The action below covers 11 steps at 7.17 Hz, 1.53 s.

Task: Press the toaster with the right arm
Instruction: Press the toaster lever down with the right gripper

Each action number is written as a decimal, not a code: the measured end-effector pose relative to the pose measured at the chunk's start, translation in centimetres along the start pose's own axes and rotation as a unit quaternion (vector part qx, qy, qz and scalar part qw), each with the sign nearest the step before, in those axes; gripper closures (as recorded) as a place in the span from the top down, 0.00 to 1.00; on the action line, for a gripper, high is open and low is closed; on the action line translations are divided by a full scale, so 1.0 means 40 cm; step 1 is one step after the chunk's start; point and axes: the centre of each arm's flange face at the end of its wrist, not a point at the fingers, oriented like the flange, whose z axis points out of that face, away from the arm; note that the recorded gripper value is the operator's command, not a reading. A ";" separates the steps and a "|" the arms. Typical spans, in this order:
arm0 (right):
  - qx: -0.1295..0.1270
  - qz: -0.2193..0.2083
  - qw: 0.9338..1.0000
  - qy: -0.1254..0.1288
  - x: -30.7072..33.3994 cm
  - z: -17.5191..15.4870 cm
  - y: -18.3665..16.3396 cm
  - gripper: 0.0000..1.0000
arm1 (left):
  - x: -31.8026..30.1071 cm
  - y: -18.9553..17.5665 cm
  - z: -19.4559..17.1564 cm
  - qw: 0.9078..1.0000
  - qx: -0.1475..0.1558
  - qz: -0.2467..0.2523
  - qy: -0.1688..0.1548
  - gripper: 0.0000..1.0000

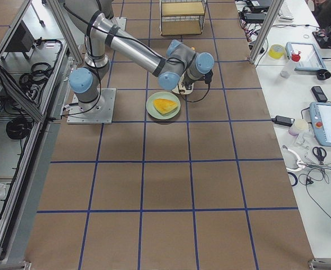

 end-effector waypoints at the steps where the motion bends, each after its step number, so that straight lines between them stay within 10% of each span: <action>1: -0.002 -0.002 1.000 0.000 0.007 0.015 0.001 0.03 | 0.000 0.000 0.000 1.000 0.000 0.000 0.000 1.00; 11: 0.002 -0.009 0.999 0.031 0.024 0.038 0.019 0.06 | 0.000 0.000 0.000 1.000 0.000 0.000 0.000 1.00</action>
